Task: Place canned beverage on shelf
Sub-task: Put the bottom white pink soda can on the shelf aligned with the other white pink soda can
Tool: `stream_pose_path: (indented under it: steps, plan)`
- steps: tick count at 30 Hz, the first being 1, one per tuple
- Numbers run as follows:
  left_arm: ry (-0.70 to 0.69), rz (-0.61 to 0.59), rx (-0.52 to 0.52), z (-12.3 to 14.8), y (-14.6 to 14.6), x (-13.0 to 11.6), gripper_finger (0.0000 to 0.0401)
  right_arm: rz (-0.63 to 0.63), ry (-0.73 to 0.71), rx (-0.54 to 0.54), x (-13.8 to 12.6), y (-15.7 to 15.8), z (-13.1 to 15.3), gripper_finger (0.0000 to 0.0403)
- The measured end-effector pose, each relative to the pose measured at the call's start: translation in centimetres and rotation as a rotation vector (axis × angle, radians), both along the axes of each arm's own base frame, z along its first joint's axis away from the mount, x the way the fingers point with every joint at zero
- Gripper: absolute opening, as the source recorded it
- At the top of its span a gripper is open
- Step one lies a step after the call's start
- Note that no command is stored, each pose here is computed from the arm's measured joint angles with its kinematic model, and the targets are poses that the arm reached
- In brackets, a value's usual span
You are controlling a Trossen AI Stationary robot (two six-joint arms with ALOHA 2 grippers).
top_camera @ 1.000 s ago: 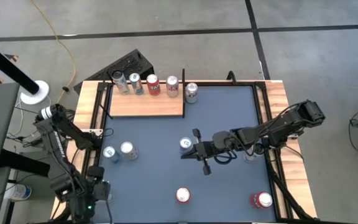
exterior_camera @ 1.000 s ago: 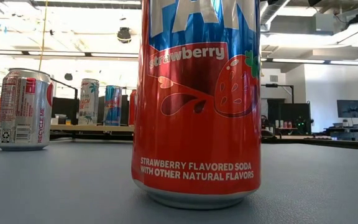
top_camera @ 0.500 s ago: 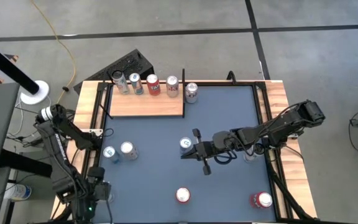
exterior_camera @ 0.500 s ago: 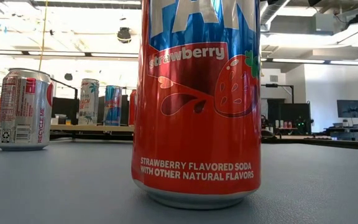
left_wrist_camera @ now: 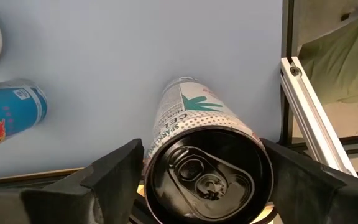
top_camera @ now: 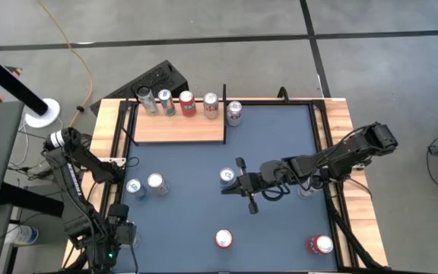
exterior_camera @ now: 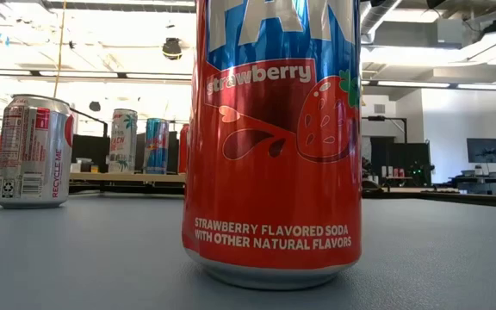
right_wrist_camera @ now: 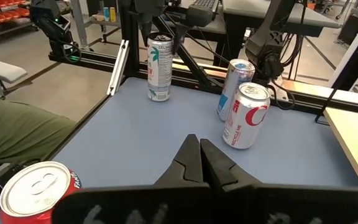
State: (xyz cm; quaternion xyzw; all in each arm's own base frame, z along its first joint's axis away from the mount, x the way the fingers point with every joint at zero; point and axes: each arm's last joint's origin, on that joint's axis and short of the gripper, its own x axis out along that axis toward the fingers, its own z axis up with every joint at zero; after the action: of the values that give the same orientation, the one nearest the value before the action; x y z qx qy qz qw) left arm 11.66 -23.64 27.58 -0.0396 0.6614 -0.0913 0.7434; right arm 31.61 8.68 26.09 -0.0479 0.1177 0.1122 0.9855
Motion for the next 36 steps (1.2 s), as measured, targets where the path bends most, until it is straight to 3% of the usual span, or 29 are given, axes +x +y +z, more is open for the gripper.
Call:
stream_pose_path:
  steps: [7, 21, 29, 36]
  plan:
    - [-0.002, 0.001, -0.002, 0.1, 0.0, 0.0, 0.0242, 0.008, 0.001, 0.004, -0.1, 0.3, 0.0, 0.0000]
    - [-0.007, -0.052, 0.033, 0.4, 0.9, 1.1, 0.0247, 0.014, 0.008, 0.004, -0.2, 0.5, -0.1, 0.0000]
    - [-0.097, -0.131, 0.020, 4.0, 3.0, 4.7, 0.0246, 0.022, 0.013, -0.002, -0.2, 0.7, -0.1, 0.0000]
    - [-0.309, -0.188, 0.009, 9.1, 7.0, 9.2, 0.0248, 0.046, -0.011, -0.094, -0.2, 0.7, -0.1, 0.0000]
